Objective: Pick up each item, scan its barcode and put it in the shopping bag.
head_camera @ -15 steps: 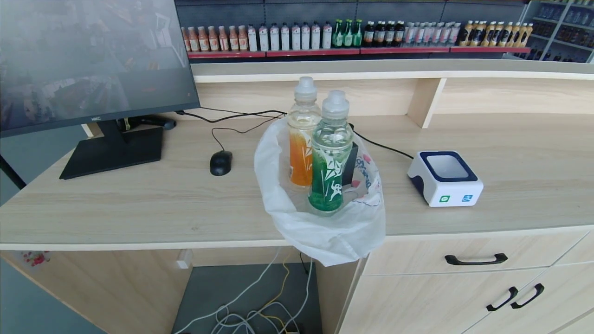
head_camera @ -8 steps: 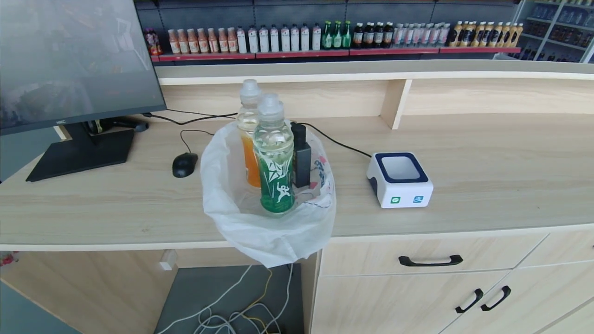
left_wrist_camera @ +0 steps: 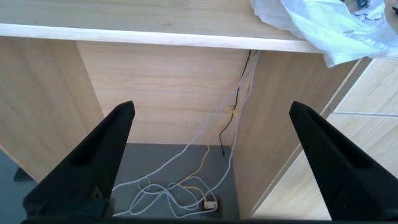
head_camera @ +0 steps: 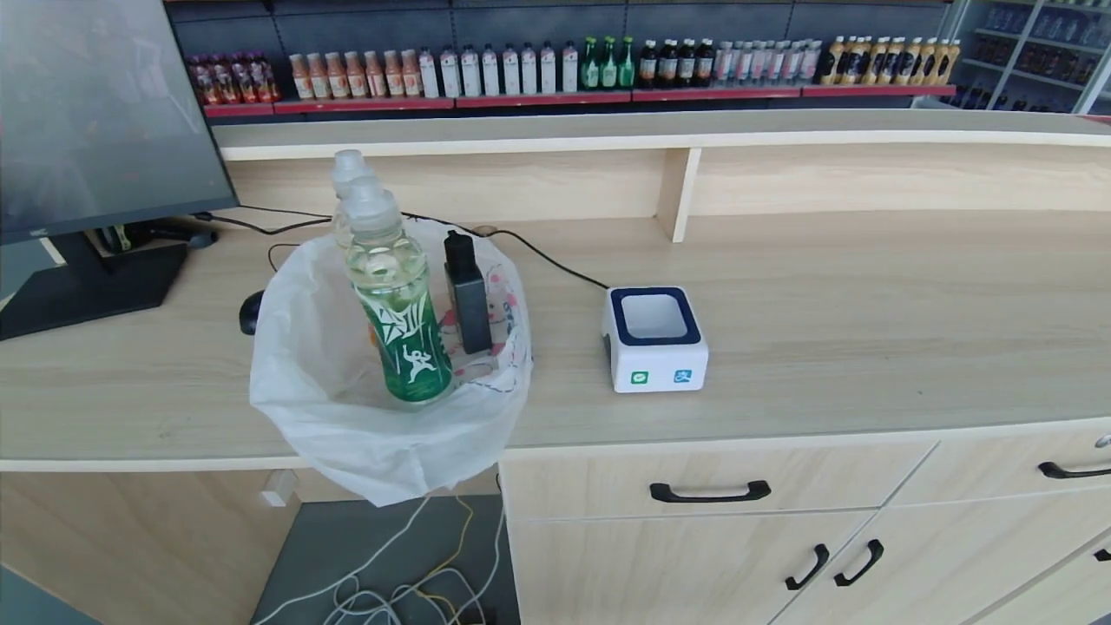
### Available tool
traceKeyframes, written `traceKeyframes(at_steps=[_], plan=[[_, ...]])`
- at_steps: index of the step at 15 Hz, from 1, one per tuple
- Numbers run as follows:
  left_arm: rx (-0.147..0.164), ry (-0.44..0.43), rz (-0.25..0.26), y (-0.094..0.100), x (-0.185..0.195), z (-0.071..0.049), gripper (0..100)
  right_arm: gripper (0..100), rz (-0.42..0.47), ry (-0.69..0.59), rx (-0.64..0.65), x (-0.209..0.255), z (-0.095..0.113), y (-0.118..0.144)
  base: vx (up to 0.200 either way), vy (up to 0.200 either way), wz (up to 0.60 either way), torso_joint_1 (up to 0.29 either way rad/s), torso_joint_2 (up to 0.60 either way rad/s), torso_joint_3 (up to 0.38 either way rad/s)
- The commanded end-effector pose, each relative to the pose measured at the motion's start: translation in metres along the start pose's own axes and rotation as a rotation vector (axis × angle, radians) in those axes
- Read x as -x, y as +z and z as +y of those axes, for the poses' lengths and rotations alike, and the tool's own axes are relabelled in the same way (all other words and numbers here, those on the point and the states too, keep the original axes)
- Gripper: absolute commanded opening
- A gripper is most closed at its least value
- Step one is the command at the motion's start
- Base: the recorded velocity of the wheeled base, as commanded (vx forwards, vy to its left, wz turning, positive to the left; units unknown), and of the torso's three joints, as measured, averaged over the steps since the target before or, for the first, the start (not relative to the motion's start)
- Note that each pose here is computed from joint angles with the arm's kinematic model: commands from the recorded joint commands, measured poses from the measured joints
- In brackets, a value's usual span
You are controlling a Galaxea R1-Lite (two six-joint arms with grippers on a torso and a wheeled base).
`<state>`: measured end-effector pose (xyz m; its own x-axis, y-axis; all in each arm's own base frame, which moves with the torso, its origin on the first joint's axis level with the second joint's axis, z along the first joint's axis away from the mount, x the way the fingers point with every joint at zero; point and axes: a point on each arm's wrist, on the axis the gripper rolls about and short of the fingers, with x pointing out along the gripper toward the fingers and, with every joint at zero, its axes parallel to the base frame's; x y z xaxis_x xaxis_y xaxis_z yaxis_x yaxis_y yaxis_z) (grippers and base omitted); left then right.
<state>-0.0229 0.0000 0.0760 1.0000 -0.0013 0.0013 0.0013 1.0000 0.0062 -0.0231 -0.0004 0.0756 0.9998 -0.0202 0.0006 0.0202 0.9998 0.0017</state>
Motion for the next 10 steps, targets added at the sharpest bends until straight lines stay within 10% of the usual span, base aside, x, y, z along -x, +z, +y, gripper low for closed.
traceKeyframes(at_steps=[1, 10], plan=[[0.000, -0.002, 0.000, -0.0001, 0.0000, 0.0000, 100, 100, 0.002, 0.000, 0.000, -0.0001, 0.0000, 0.0000, 0.000, -0.200, 0.00, -0.007, 0.00, 0.002], [-0.002, 0.000, 0.000, -0.0001, 0.0000, 0.0000, 100, 100, 0.002, 0.000, 0.000, -0.0001, 0.0000, 0.0000, 0.000, 0.000, 0.00, 0.000, 0.00, 0.000]])
